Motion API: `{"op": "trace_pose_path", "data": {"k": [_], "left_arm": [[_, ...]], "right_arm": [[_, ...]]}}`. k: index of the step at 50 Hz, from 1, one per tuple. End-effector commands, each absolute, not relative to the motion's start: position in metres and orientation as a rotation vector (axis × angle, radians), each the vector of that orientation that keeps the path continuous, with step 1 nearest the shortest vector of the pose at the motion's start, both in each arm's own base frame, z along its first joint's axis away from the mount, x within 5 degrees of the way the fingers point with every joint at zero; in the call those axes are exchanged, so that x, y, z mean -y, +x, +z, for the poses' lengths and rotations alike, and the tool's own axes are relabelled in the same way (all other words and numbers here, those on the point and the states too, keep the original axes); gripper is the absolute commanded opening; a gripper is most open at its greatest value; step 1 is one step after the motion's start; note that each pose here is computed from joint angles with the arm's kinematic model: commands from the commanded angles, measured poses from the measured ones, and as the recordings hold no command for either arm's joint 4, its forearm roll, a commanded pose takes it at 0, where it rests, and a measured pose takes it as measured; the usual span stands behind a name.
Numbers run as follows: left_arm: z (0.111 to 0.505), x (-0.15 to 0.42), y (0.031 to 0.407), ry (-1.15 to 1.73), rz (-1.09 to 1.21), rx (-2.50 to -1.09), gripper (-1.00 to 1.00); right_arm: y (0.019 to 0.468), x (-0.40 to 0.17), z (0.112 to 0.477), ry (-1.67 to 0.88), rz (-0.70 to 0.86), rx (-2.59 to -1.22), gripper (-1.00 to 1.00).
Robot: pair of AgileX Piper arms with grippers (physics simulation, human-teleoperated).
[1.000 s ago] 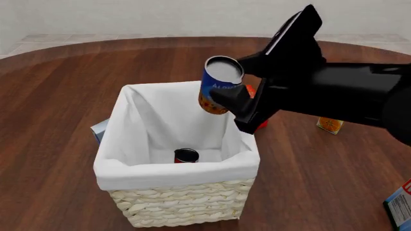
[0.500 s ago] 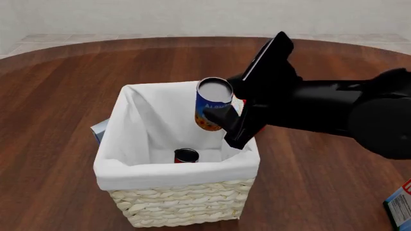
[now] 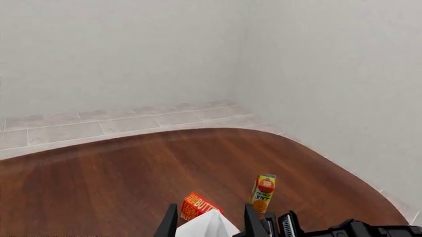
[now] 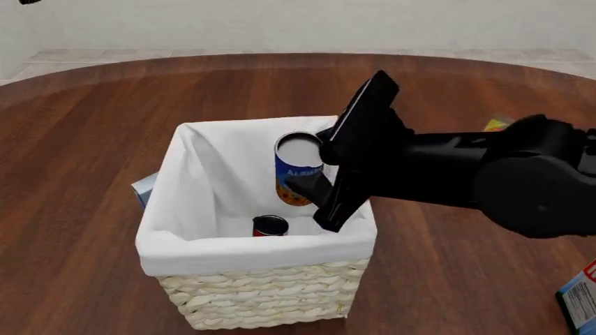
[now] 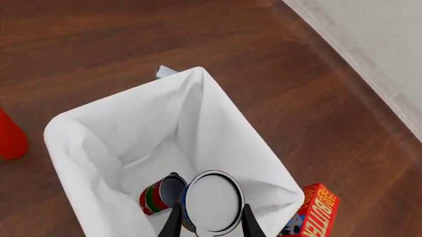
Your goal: Pick up the alphabet soup and the tomato sauce, and put them in the basket.
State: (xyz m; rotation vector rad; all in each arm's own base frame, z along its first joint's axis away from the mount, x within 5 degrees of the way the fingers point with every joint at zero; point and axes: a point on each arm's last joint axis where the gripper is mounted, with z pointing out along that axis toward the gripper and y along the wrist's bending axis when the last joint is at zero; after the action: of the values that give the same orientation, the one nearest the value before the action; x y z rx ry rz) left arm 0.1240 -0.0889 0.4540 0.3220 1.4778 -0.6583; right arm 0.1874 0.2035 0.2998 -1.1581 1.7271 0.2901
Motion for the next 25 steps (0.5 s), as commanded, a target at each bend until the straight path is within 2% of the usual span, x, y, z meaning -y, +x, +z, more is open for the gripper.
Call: {"op": "trace_pose_path", "data": {"k": [1, 5, 6, 25], "left_arm": [[0.4511, 0.0875, 0.1241, 0.312, -0.657, -1.480, 1.00], [0.4506, 0.0876, 0.1241, 0.310, -0.658, -1.481, 1.00], [0.4503, 0.0875, 0.1241, 0.310, -0.659, -1.481, 1.00], [0.4479, 0.0862, 0.1245, 0.298, -0.658, -1.482, 1.00]], "right_arm": [[0.1885, -0.2085, 0.2983, -1.149, 0.308, -1.735, -1.00], [0.1904, -0.2082, 0.2995, -1.145, 0.303, -1.734, -1.00], [0.1902, -0.2093, 0.2986, -1.149, 0.305, -1.737, 1.00], [0.1919, -0.2100, 0.2962, -1.147, 0.304, -1.743, 1.00]]}}
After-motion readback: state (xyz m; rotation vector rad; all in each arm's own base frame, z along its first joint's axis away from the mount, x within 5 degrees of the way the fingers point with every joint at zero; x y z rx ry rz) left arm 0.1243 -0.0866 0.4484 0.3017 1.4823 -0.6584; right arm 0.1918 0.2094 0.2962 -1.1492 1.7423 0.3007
